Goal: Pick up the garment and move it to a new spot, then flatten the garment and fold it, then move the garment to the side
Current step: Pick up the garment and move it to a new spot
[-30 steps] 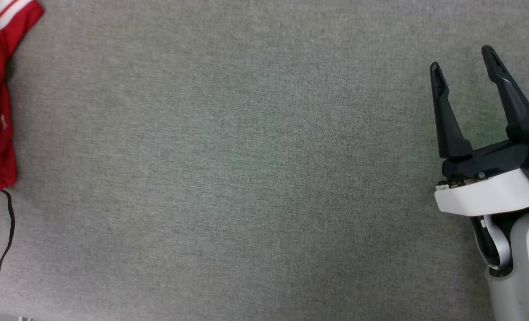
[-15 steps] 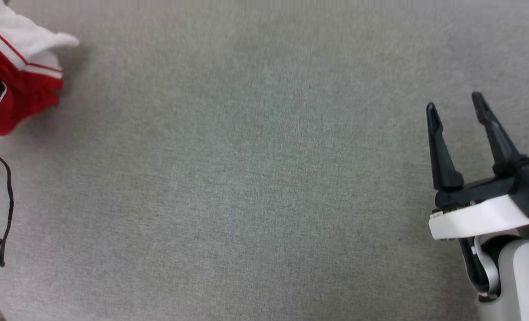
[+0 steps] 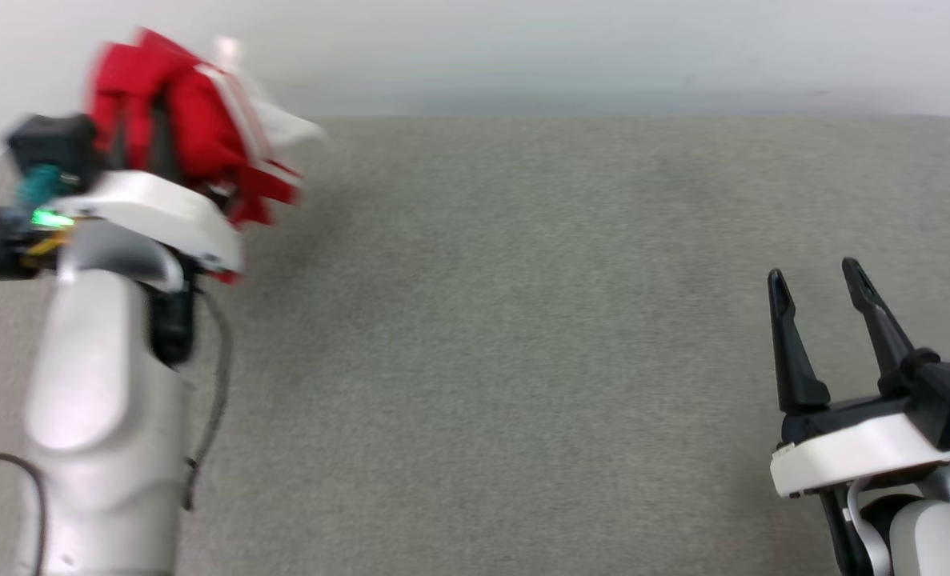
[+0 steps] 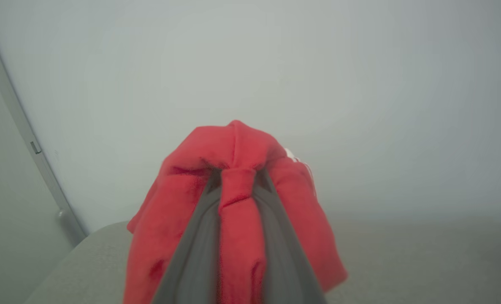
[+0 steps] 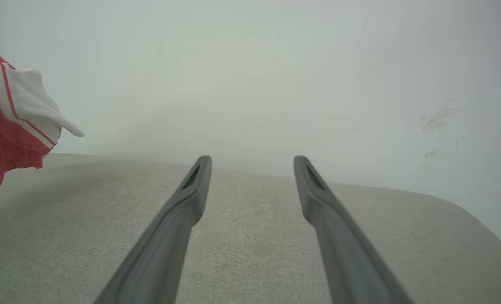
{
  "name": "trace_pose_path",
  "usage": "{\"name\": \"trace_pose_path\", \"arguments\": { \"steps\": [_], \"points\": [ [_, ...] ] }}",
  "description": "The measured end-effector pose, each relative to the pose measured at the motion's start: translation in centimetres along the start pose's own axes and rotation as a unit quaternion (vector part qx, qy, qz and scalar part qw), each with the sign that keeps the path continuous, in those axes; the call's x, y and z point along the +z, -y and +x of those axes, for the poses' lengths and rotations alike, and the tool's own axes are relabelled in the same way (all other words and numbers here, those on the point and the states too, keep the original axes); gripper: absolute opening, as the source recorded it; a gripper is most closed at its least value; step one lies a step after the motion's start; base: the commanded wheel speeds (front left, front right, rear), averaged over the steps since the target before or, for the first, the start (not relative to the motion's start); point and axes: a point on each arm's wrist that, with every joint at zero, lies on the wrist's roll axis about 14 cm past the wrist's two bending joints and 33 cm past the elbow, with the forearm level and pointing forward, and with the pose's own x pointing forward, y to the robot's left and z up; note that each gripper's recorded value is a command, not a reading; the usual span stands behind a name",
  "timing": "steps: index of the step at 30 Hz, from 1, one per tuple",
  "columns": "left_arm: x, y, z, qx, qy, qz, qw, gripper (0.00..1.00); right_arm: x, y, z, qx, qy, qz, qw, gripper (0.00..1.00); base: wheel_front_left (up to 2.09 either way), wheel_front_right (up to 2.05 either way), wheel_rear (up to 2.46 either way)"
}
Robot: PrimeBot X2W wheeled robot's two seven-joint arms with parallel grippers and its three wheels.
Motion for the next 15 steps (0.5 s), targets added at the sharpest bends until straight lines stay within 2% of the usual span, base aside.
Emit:
{"name": "trace_pose_path", "arguments": {
  "steps": [3, 7, 11, 15],
  "points": [
    [-0.8, 6.3, -0.9, -0.07, -0.013, -0.028, 0.997, 0.0, 0.6, 1.5, -1.6, -0.025, 0.0, -0.004, 1.0, 1.0, 0.0, 0.0, 0.0],
    [-2.4, 14.2, -3.5, -0.161, -0.042, -0.059, 0.984, 0.0, 1.2, 3.4, -3.6, -0.057, 0.003, -0.003, 0.998, 1.0, 0.0, 0.0, 0.0],
    [-4.6, 19.7, -6.4, -0.233, -0.08, -0.078, 0.966, 0.0, 1.5, 4.9, -5.1, -0.083, 0.003, -0.004, 0.997, 1.0, 0.0, 0.0, 0.0],
    [-8.7, 24.0, -10.5, -0.3, -0.148, -0.082, 0.939, 0.0, 0.9, 5.7, -5.5, -0.096, -0.005, 0.002, 0.995, 1.0, 0.0, 0.0, 0.0]
  ]
}}
